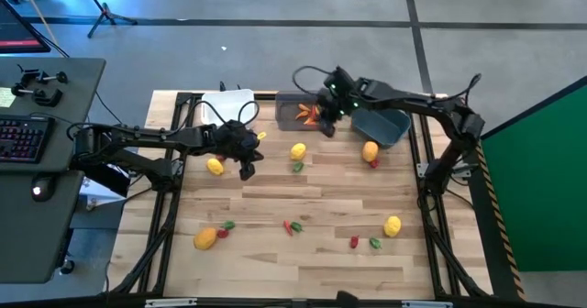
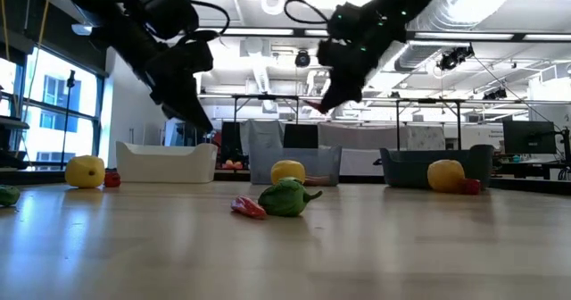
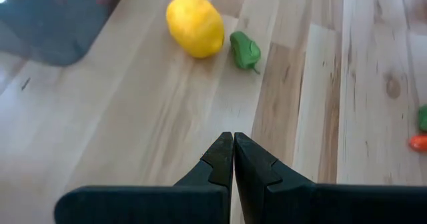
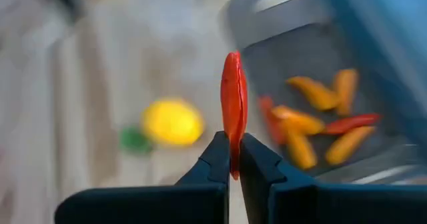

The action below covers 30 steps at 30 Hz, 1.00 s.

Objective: Sort produce into baskets
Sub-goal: Put the top orange chili pepper into the black bin, then adjust the blue bin

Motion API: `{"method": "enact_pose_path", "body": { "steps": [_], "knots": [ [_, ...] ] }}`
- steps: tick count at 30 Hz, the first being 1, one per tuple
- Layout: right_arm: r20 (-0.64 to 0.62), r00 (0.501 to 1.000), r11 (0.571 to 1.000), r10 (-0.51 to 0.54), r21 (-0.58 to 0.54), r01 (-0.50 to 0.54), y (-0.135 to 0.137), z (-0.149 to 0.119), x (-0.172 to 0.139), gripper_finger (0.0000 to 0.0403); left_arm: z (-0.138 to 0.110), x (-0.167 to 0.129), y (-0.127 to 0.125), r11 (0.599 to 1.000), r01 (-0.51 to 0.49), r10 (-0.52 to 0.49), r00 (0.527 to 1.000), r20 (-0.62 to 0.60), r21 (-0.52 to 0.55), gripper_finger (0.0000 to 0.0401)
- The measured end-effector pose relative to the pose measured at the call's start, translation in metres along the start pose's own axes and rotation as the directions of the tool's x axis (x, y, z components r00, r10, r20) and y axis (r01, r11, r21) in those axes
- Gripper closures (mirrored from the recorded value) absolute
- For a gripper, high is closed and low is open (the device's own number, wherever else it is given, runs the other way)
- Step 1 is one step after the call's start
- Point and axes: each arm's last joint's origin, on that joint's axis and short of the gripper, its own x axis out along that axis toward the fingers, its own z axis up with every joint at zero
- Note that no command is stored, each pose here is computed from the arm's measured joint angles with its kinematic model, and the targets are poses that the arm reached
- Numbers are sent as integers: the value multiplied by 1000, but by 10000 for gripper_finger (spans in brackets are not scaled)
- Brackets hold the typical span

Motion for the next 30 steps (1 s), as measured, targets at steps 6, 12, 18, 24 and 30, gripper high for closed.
{"method": "enact_pose_path", "body": {
  "steps": [6,12,18,24,30],
  "knots": [
    [-63,994,985,-89,141,97,-22,25,25,400,5,0,0,999,-4,6,999,49,-38,401],
    [-189,978,971,-88,202,126,-51,36,57,396,5,0,0,997,-2,6,999,51,-76,401],
    [-311,949,961,-51,243,132,-74,40,78,365,5,0,0,997,-1,5,999,50,-81,401],
    [-277,959,964,-63,233,130,-79,57,71,300,5,0,0,994,1,5,999,50,-108,401],
    [-278,959,972,-56,206,117,-75,69,53,235,5,0,0,991,3,4,999,50,-137,401]
  ]
}}
